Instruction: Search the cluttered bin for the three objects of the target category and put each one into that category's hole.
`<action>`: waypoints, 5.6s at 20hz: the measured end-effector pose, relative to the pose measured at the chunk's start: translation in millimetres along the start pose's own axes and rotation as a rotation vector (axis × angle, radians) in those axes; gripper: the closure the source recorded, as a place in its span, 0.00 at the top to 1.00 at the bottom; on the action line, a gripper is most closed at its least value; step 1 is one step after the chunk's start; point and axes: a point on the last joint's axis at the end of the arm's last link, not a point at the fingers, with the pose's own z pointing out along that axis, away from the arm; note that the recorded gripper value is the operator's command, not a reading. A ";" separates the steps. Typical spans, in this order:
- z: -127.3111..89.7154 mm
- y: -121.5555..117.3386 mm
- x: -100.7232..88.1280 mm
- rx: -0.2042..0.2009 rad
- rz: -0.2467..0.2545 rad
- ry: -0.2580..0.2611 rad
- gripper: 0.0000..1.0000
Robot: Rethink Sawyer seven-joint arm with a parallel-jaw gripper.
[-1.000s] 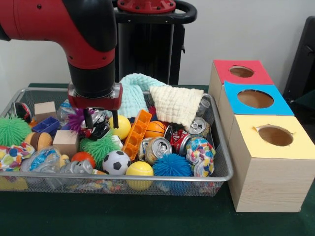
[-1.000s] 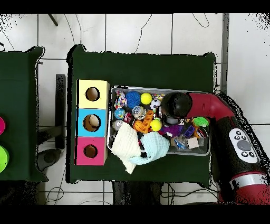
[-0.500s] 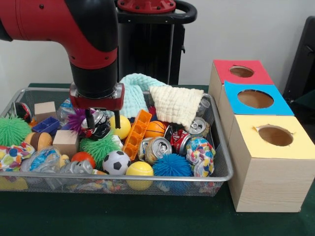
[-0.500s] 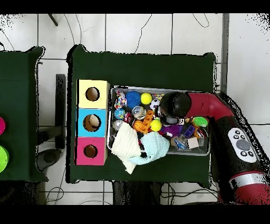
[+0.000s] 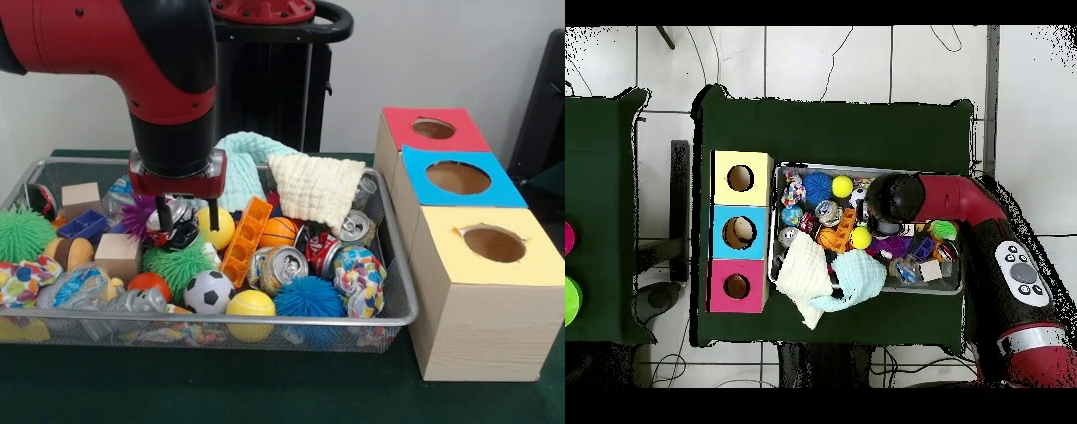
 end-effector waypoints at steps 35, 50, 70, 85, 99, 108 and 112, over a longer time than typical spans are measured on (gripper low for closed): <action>14.0 32.1 12.5 0.059 -0.063 0.123 1.00; 63.7 31.1 13.4 0.115 -0.109 0.143 1.00; 70.4 36.2 10.3 0.153 -0.103 0.191 1.00; 48.2 24.3 24.5 0.164 -0.057 0.301 0.00; 48.8 23.7 26.1 0.165 -0.057 0.305 0.00; 39.9 13.7 44.0 0.290 -0.100 0.320 0.00; 35.0 7.0 51.2 0.403 -0.147 0.322 0.00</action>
